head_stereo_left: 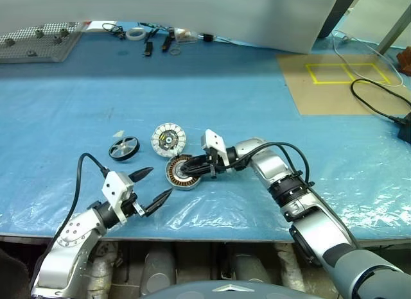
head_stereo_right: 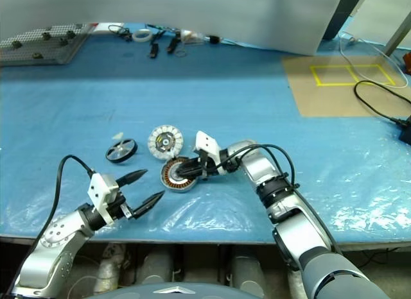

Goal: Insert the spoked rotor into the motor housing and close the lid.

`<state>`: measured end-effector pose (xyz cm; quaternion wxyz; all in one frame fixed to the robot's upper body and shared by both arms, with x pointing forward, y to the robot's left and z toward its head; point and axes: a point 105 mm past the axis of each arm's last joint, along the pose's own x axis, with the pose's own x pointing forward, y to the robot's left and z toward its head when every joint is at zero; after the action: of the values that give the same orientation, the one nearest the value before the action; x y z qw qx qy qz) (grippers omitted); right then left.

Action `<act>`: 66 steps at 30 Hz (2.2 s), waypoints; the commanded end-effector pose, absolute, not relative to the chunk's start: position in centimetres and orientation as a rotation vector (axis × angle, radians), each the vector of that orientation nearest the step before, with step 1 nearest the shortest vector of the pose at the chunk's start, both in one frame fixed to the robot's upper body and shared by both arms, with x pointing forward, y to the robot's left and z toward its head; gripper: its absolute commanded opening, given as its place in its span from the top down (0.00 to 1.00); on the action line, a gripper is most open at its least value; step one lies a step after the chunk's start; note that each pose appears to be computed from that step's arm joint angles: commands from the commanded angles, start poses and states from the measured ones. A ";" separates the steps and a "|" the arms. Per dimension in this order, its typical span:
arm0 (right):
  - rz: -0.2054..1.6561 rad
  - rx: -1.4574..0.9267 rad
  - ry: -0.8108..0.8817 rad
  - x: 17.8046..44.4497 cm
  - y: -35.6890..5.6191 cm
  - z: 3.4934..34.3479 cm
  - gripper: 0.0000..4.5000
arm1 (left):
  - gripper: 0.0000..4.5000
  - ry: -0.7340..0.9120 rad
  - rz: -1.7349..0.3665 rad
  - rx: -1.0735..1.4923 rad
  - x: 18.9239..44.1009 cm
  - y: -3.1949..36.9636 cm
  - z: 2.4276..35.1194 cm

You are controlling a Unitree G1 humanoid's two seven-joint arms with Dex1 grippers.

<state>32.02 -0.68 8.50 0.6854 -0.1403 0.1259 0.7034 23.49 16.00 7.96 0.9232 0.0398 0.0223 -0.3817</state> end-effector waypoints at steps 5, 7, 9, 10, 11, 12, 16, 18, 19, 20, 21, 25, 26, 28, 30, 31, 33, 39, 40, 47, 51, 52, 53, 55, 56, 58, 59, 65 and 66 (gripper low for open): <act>1.590 -0.365 0.271 32.0 -0.6 8.6 0.85 | 0.00 0.014 -0.780 0.088 23.2 16.4 8.4; 1.588 -0.375 0.270 32.1 -0.6 8.6 0.85 | 0.00 0.012 -0.782 0.088 23.2 16.3 8.4; 1.588 -0.382 0.269 32.1 -0.7 8.6 0.85 | 0.00 0.011 -0.784 0.089 23.3 16.2 8.4; 1.588 -0.385 0.267 32.1 -0.7 8.6 0.85 | 0.00 0.011 -0.785 0.090 23.3 16.2 8.4; 1.588 -0.386 0.265 32.1 -0.7 8.6 0.85 | 0.00 0.010 -0.785 0.090 23.3 16.2 8.4; 1.588 -0.387 0.264 32.1 -0.7 8.6 0.85 | 0.00 0.010 -0.786 0.091 23.3 16.2 8.4; 1.574 -0.400 0.219 32.4 -0.7 9.0 0.85 | 0.00 0.012 -0.789 0.086 23.3 16.1 8.4; 1.572 -0.396 0.205 32.4 -0.7 9.2 0.85 | 0.00 0.013 -0.789 0.087 23.4 16.1 8.4; 1.570 -0.396 0.200 32.5 -0.8 9.3 0.85 | 0.00 0.014 -0.788 0.086 23.4 16.1 8.3; 1.569 -0.397 0.196 32.5 -0.8 9.4 0.85 | 0.00 0.016 -0.788 0.087 23.4 16.1 8.3; 1.568 -0.396 0.198 32.5 -0.8 9.3 0.85 | 0.00 0.018 -0.789 0.087 23.4 16.2 8.2; 1.571 -0.397 0.211 32.4 -0.9 9.1 0.85 | 0.00 0.018 -0.792 0.087 23.5 16.2 7.9; 1.569 -0.403 0.213 32.4 -0.9 9.0 0.85 | 0.00 0.017 -0.793 0.087 23.5 16.2 7.9; 1.567 -0.408 0.218 32.5 -0.9 8.8 0.85 | 0.00 0.015 -0.794 0.087 23.5 16.3 7.8; 1.567 -0.408 0.224 32.4 -0.9 8.6 0.85 | 0.00 0.015 -0.795 0.088 23.6 16.3 7.8; 1.566 -0.409 0.226 32.4 -0.9 8.5 0.85 | 0.00 0.017 -0.794 0.088 23.6 16.4 7.7; 1.558 -0.414 0.230 32.5 -0.9 8.3 0.85 | 0.00 0.020 -0.793 0.087 23.5 16.6 7.3; 1.543 -0.441 0.236 32.7 -1.2 7.9 0.70 | 0.00 0.025 -0.792 0.084 23.2 17.0 6.2; 1.544 -0.444 0.241 32.7 -1.2 7.8 0.64 | 0.00 0.026 -0.792 0.083 23.2 17.0 6.1; 1.553 -0.446 0.228 32.7 -1.6 8.3 0.43 | 0.00 0.027 -0.795 0.083 23.3 17.3 5.6; 1.556 -0.415 0.179 32.9 -1.8 9.8 0.43 | 0.00 0.024 -0.797 0.082 23.4 17.3 5.7; 1.558 -0.410 0.170 32.9 -1.9 10.1 0.43 | 0.00 0.024 -0.796 0.082 23.5 17.3 5.7; 1.562 -0.398 0.159 32.8 -1.9 10.5 0.43 | 0.00 0.024 -0.797 0.082 23.5 17.3 5.7; 1.567 -0.370 0.147 32.8 -1.9 11.2 0.43 | 0.00 0.023 -0.799 0.082 23.6 17.2 5.9; 1.568 -0.362 0.145 32.7 -1.9 11.4 0.43 | 0.00 0.023 -0.800 0.082 23.6 17.2 5.9; 1.567 -0.347 0.139 32.7 -1.8 11.7 0.43 | 0.00 0.019 -0.802 0.082 23.7 17.0 6.1; 1.567 -0.340 0.136 32.7 -1.8 11.9 0.43 | 0.00 0.017 -0.804 0.082 23.8 16.9 6.3; 1.585 -0.312 0.168 32.2 -1.2 11.6 0.64 | 0.00 0.009 -0.811 0.081 23.9 16.5 7.2; 1.590 -0.307 0.176 32.1 -1.2 11.5 0.71 | 0.00 0.008 -0.811 0.082 23.9 16.5 7.4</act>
<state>32.42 -1.65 10.42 0.6918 -0.1435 0.0986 0.7008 24.03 16.74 6.22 0.9205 0.0357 0.0207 -0.3886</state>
